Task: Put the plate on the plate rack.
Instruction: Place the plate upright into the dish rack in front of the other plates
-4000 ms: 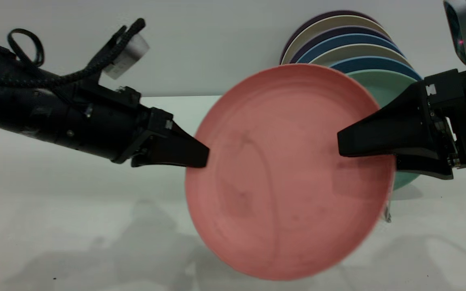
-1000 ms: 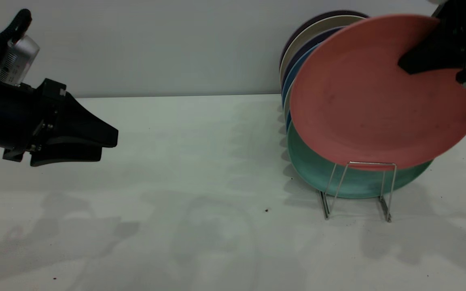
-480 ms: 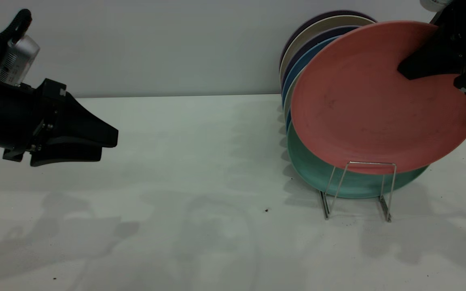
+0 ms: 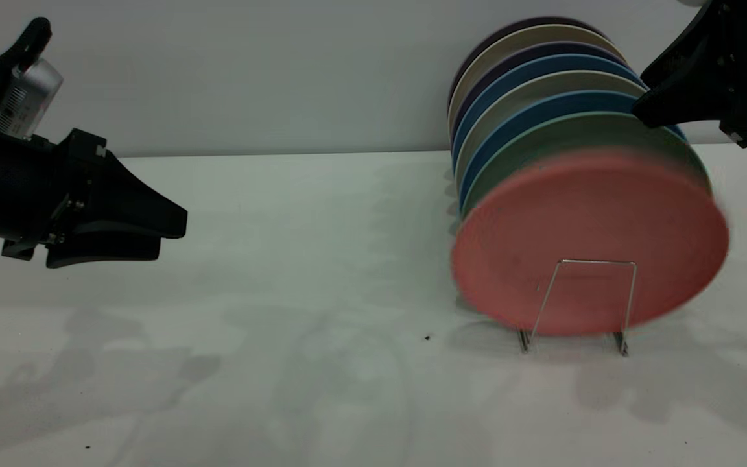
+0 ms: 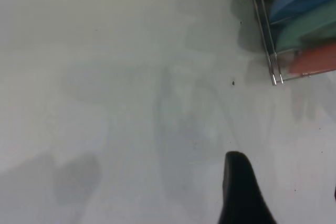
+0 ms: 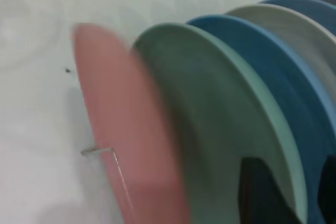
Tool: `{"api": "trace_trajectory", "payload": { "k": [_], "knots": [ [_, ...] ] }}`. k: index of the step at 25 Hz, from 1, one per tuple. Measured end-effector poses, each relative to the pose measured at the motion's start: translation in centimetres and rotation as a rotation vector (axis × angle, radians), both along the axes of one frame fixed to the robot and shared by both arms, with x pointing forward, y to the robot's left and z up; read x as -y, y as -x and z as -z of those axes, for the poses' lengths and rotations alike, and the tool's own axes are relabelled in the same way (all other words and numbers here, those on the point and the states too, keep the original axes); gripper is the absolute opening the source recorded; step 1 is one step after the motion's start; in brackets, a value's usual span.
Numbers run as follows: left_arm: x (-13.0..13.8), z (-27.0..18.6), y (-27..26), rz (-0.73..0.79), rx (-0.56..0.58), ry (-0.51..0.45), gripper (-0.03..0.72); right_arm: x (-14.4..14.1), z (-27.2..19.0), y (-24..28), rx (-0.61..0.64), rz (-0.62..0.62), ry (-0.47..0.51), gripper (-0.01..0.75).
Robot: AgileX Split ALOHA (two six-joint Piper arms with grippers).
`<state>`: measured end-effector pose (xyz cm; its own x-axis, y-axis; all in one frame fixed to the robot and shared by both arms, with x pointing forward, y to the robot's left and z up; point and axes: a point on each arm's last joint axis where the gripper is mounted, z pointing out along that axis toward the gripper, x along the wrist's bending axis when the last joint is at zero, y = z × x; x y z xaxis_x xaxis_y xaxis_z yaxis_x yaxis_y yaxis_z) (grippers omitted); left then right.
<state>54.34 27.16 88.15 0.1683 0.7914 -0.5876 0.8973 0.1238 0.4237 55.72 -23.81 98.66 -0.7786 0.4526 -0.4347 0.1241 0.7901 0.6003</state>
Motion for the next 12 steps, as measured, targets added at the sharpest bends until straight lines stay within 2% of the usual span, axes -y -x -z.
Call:
{"api": "trace_trajectory", "payload": {
  "k": [5,12],
  "knots": [
    [-0.04,0.02,-0.01,-0.002,0.0,-0.004,0.456,-0.03,-0.04,-0.02,-0.001,0.008,-0.012,0.311],
    [-0.31,0.2,-0.1,-0.031,-0.01,-0.03,0.456,-0.21,-0.54,-0.39,-0.014,0.12,-0.159,0.313]
  ]
}}
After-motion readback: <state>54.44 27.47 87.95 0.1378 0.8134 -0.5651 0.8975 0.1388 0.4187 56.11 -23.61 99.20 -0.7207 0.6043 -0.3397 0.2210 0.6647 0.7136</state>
